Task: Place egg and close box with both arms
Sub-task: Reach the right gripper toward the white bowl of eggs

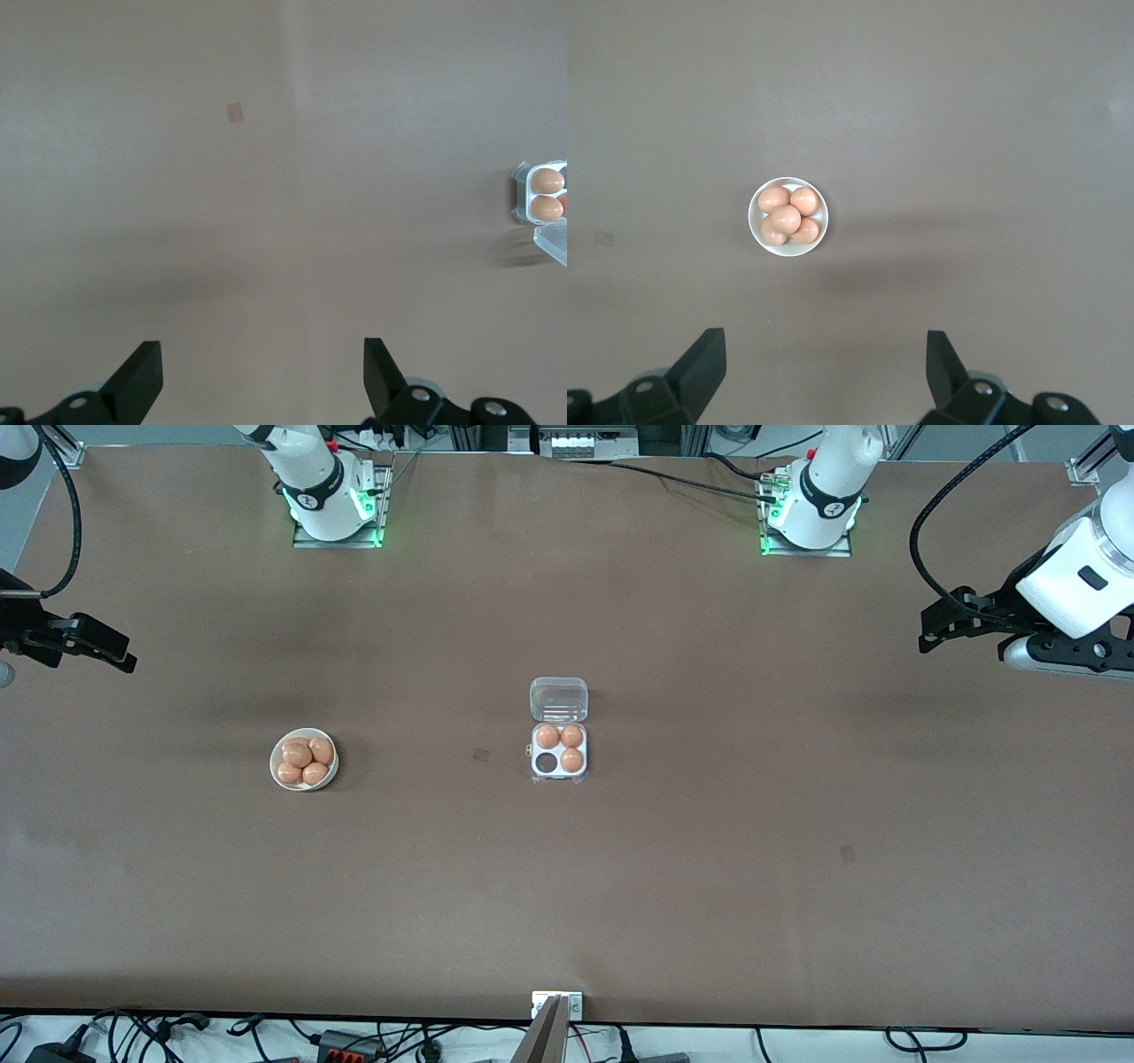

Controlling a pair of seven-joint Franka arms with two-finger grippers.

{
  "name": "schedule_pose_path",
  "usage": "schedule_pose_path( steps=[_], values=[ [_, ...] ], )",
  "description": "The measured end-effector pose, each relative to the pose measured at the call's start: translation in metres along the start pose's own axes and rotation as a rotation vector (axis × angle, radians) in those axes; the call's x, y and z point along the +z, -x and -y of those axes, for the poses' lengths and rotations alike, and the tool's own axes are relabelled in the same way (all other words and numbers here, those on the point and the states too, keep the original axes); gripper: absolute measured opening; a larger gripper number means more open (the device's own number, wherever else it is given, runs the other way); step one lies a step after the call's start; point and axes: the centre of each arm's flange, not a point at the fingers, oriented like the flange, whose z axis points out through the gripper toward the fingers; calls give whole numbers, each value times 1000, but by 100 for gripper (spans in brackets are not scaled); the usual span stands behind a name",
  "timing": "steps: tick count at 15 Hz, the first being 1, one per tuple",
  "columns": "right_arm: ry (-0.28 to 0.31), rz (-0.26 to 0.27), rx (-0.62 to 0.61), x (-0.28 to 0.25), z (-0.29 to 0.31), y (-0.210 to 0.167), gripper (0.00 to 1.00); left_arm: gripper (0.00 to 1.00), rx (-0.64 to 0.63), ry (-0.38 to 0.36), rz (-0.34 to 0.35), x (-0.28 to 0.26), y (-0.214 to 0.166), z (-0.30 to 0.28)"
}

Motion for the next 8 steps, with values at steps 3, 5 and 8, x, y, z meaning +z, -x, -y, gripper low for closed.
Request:
schedule_pose_path(
  steps=[3,5,8],
  values=[
    [0,-3,0,-2,0,1,100,100,1,0,0,0,0,-1],
    [0,-6,0,-4,0,2,100,100,4,0,0,0,0,-2],
    [0,-4,0,-3,0,2,100,100,7,0,0,0,0,-4]
  ],
)
